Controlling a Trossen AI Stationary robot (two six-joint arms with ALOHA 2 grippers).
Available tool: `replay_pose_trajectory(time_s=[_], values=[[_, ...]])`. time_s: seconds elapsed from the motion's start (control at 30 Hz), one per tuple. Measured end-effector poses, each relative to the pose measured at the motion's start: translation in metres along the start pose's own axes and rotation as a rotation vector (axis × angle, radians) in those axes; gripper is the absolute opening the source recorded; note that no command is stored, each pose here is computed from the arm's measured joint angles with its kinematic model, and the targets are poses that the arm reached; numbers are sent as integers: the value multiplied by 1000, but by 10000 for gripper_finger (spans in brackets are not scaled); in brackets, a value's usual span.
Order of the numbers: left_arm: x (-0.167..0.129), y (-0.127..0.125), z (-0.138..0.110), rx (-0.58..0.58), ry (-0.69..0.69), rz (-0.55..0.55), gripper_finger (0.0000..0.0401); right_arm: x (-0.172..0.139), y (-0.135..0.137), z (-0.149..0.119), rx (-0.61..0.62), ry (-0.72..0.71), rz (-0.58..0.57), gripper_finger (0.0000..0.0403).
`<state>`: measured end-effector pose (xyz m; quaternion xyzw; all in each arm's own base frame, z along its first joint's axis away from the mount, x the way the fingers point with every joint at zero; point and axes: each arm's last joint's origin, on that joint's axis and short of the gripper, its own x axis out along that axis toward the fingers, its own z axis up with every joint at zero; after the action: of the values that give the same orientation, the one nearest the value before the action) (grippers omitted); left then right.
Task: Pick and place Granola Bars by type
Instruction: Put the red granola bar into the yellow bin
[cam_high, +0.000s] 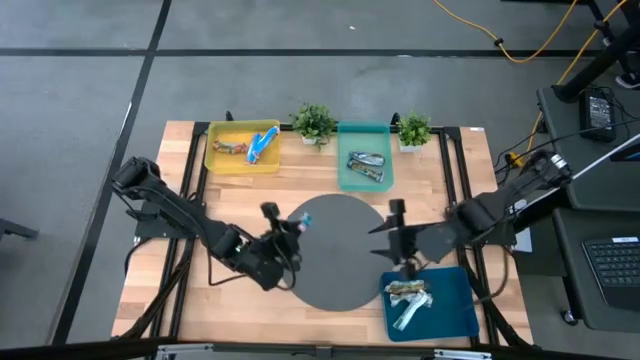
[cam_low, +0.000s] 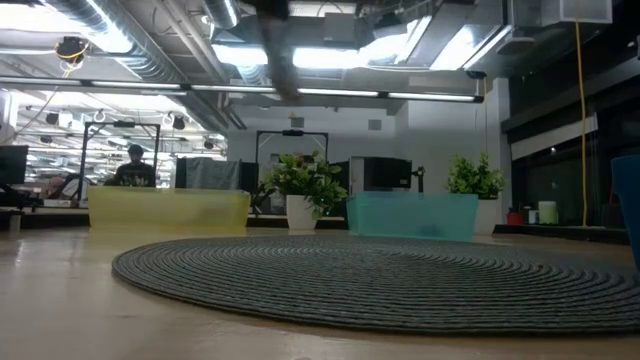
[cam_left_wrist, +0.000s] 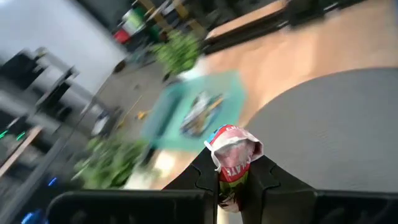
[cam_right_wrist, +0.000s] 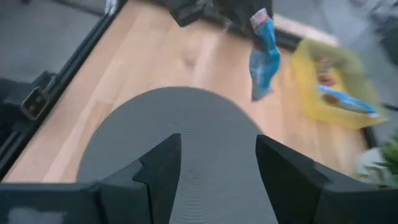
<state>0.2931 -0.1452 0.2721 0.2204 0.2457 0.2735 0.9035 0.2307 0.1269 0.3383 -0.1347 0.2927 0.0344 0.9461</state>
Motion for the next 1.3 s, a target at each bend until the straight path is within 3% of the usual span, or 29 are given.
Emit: replay_pose_trajectory(time_s=[0.27, 0.5, 0.6, 0.97, 1.13, 1.3], values=[[10, 72, -14, -82, 163, 152, 20, -34, -24, -37, 23, -231, -89, 209], [36, 151, -25, -159, 320, 233, 18, -47, -40, -62, -48, -529, 7, 209], [52, 183, -35, -172, 405, 257, 18, -48, -51, -67, -78, -596, 28, 209], [91, 267, -90, -210, 723, 323, 16, -39, -83, -78, -79, -536, 57, 209], [109, 282, -111, -216, 826, 284, 17, -35, -87, -85, -70, -455, 48, 209], [138, 279, -134, -187, 936, 208, 20, -34, -87, -87, -66, -440, 46, 209]])
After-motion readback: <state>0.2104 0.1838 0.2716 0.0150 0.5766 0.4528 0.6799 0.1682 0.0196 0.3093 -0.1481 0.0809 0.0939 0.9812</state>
